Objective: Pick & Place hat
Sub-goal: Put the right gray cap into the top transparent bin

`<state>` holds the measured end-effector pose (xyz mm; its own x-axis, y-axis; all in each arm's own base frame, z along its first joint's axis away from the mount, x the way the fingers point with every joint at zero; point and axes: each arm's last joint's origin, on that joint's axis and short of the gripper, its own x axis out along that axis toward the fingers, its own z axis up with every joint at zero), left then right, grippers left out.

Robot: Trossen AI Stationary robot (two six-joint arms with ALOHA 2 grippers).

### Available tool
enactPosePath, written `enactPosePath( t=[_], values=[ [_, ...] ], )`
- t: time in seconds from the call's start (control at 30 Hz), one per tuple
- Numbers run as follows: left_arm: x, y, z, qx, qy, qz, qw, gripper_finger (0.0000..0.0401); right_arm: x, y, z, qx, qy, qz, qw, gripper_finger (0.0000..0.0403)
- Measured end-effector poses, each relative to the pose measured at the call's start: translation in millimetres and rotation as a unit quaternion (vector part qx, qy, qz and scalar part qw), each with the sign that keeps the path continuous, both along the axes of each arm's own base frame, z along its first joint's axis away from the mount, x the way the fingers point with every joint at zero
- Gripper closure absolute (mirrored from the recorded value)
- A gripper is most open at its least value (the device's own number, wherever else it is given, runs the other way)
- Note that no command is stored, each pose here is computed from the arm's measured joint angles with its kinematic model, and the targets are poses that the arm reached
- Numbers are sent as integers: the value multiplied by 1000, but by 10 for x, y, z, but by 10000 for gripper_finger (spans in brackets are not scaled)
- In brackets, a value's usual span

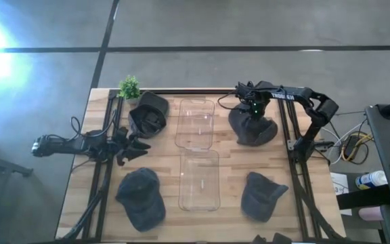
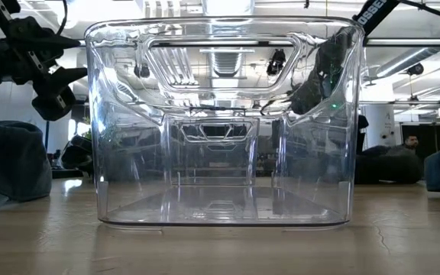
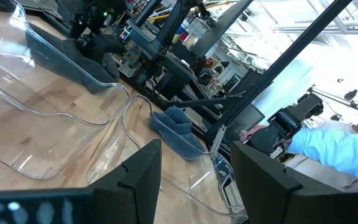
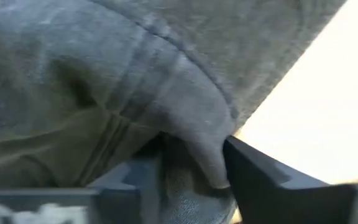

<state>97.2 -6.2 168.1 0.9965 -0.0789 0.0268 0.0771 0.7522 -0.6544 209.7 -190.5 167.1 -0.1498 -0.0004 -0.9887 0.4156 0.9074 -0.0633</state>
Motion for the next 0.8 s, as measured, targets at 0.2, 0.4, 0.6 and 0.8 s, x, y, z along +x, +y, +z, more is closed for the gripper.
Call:
enactPosePath(
  t=[0.2,0.4,0.6,0.8],
  values=[
    [0,0,0,0,0,0,1000,215,14,-7,88,-5,-10,12,1000,380],
    [0,0,0,0,0,0,1000,215,-8,22,364,3,-20,-19,1000,392],
    [0,0,0,0,0,0,1000,215,-3,136,930,35,-169,-119,978,393],
    [0,0,0,0,0,0,1000,215,127,377,1536,49,-359,-168,917,394]
  ],
)
